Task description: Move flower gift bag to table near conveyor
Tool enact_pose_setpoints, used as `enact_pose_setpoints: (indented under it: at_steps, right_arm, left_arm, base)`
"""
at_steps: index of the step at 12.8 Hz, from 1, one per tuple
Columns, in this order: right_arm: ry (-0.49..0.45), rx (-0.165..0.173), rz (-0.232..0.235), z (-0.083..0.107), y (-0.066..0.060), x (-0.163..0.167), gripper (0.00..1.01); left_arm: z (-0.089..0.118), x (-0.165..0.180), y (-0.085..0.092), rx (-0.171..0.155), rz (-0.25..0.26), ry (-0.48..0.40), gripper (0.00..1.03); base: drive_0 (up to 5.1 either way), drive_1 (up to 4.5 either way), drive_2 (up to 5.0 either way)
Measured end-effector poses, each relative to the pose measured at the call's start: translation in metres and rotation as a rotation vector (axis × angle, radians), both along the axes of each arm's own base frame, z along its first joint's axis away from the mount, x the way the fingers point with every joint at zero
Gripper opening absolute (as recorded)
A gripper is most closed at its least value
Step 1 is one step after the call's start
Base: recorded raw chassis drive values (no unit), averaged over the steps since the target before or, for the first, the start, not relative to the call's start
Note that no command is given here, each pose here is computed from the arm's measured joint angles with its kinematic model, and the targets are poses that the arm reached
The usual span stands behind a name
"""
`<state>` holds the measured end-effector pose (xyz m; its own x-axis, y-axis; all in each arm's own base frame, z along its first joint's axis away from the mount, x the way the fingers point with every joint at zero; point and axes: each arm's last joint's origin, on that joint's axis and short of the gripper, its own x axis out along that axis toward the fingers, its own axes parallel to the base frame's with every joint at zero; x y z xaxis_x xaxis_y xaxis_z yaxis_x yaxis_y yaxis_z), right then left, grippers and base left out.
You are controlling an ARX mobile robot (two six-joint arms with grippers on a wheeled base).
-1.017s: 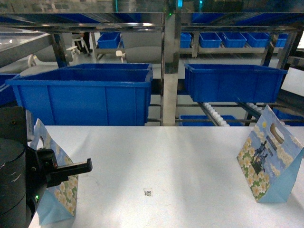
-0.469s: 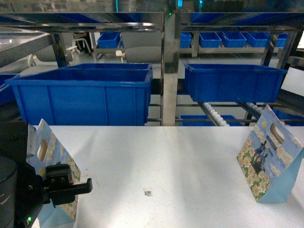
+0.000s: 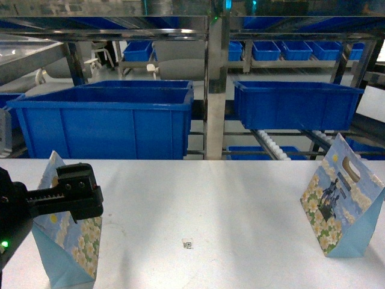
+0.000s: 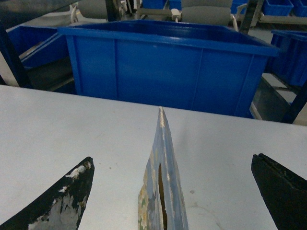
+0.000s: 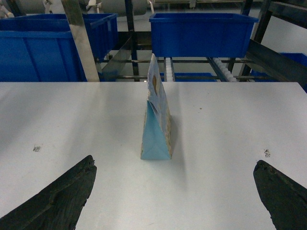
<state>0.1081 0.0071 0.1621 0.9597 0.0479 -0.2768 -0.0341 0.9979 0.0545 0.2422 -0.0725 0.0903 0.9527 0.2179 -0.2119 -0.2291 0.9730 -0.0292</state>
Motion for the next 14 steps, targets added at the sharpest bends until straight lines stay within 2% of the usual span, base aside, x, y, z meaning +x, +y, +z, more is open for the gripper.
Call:
enact_pose_setpoints:
  at_steps: [1,2,4,5,7,8,10,11,12,13,14]
  right_arm:
    - [0.0,0.0,0.0,0.0,0.0,0.0,0.98]
    - [0.0,0.0,0.0,0.0,0.0,0.0,0.98]
    - [0.0,0.0,0.0,0.0,0.0,0.0,0.98]
    - [0.0,0.0,0.0,0.0,0.0,0.0,0.98]
    - [0.0,0.0,0.0,0.0,0.0,0.0,0.98]
    - [0.0,0.0,-0.001,0.0,0.0,0.0,0.98]
    - [0.001,0.0,0.002,0.0,0.0,0.0,0.98]
    - [0.0,0.001,0.002,0.0,0.0,0.0,0.98]
    - [-0.148,-0.015,-0.02,-0.001,-0.005,-0.002,0.87]
    - [-0.254,-0.028,-0.056,0.003,-0.008,-0.01,0.74]
    - [-0.315,-0.036,-0.053,0.011,-0.008,-0.012,0.62]
  left_arm:
    - [0.007,-0.009,0.004,0.004,-0.008,-0.016,0.98]
    - [0.018,-0.018,0.007,-0.006,-0.016,-0.049,0.98]
    - [0.049,-0.042,0.011,-0.048,-0.044,-0.187,0.98]
    - [0.057,-0.056,0.012,-0.047,-0.063,-0.194,0.98]
    - [0.056,-0.086,0.013,-0.027,-0.103,-0.143,0.98]
    - [0.053,-0.102,0.013,0.009,-0.106,-0.102,0.98]
    - [0.066,-0.128,0.012,-0.018,-0.144,-0.134,0.98]
    - [0.069,-0.131,0.015,-0.037,-0.124,-0.153,0.98]
    - [0.07,-0.129,0.016,-0.046,-0.147,-0.189,0.93]
    - [0.074,-0.131,0.022,-0.014,-0.197,-0.206,0.8]
    - [0.076,-0.139,0.03,0.005,-0.223,-0.222,0.67]
  base:
    - [0.0,0.0,0.0]
    - [0.0,0.0,0.0]
    - [0.0,0.0,0.0]
    - [0.0,0.0,0.0]
    - [0.0,0.0,0.0]
    - [0.0,0.0,0.0]
    - [0.0,0.0,0.0]
    - [0.0,0.0,0.0]
    - [0.0,0.0,0.0]
    - [0.0,0.0,0.0]
    - [0.0,0.0,0.0]
